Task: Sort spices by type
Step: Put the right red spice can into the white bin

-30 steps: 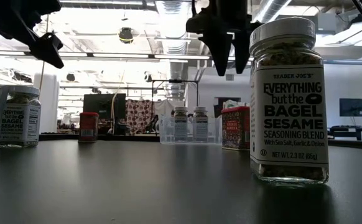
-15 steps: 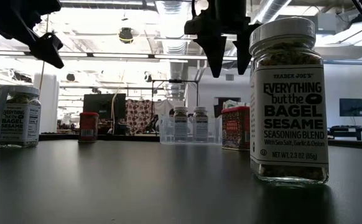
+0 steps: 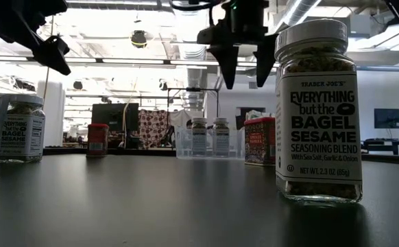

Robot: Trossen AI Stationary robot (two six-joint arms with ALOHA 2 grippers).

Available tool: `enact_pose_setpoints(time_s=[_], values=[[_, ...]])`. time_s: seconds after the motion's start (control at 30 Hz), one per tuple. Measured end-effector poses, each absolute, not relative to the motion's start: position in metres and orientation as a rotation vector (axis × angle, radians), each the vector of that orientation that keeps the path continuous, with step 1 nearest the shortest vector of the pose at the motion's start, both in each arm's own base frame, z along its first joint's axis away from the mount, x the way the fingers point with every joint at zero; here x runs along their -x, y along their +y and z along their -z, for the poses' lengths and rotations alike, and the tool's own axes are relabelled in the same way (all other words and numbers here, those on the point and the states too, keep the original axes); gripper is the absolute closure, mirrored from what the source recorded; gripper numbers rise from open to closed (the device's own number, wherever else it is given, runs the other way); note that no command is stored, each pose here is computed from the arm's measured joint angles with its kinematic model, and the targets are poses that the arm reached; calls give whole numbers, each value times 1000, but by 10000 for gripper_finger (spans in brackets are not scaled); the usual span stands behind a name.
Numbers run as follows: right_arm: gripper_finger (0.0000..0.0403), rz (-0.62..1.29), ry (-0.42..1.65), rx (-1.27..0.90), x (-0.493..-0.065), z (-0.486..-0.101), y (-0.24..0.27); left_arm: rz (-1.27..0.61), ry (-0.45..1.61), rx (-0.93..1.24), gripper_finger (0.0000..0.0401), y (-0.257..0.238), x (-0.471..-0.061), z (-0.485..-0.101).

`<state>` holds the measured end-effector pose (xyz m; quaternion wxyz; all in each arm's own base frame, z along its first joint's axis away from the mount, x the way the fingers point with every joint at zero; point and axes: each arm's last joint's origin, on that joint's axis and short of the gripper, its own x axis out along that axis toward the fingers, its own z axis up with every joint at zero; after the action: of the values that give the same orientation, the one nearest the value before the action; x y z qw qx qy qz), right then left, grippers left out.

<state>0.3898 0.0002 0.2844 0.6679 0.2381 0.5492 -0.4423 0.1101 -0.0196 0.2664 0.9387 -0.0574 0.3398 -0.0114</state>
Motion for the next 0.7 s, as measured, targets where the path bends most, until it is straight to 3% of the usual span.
enact_pose_setpoints(time_s=[0.33,0.53,0.7], values=[[11,981,1263,-625,-388,-281,-70,12,691,115,48,-19,-110,-266],[12,946,1311,-584,-374,-278,-67,9,692,114,48,-19,-110,-266],[12,975,1294,-621,-339,-280,-51,-24,685,98,48,-18,-110,-266]])
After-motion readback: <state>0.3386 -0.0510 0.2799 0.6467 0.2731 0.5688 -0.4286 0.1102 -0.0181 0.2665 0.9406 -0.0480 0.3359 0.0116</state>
